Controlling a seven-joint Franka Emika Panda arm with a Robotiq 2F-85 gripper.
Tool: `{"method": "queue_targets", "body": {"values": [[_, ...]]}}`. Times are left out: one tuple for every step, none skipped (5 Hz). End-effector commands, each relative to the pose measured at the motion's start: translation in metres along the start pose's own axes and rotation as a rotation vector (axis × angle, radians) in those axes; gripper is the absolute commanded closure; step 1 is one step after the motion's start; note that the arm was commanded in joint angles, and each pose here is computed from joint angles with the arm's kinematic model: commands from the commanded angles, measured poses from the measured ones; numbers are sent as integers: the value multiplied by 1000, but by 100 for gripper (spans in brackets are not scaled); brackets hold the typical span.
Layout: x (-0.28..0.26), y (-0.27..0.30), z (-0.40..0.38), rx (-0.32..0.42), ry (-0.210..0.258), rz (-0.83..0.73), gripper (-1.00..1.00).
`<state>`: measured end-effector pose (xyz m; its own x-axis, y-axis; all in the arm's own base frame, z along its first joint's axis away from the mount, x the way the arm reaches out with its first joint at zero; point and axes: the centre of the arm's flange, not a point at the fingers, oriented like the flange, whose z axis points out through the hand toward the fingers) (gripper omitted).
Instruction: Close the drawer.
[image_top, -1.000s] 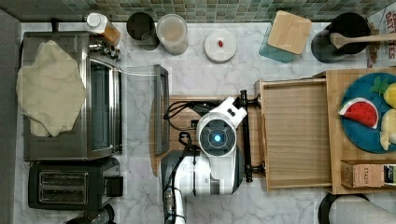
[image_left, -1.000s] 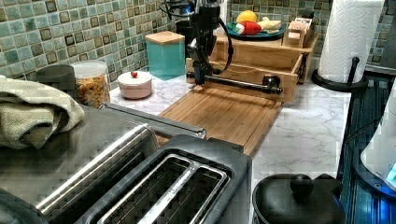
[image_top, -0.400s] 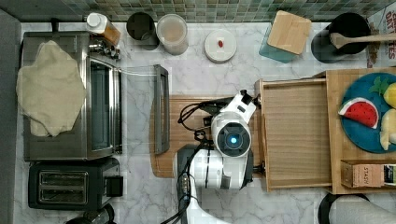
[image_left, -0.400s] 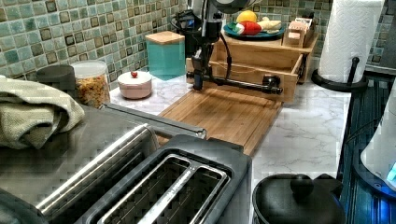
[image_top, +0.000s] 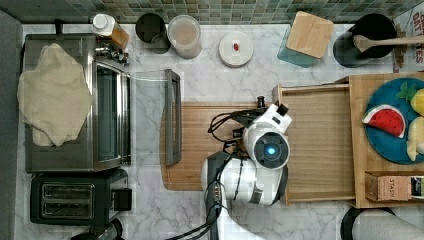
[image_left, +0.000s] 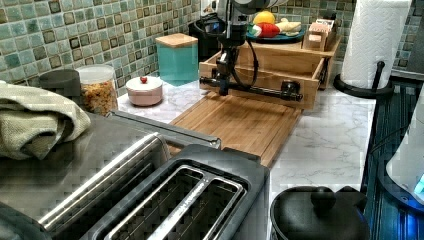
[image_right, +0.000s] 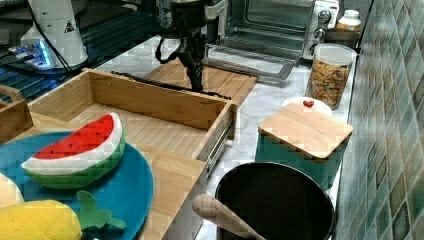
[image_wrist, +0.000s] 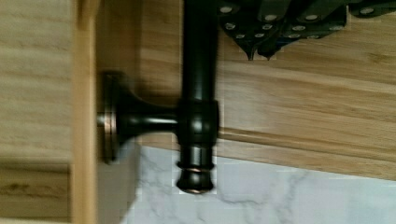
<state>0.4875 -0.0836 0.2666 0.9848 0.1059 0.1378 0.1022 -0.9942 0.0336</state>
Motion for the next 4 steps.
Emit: {"method": "queue_targets", "body": {"values": [[-21,72,-10,-6,-9,128,100],[-20,111,3,-24,4,99,100],[-23,151,4,-60,22,71,100],[-27,190,-7,-83,-5,44,100]]}}
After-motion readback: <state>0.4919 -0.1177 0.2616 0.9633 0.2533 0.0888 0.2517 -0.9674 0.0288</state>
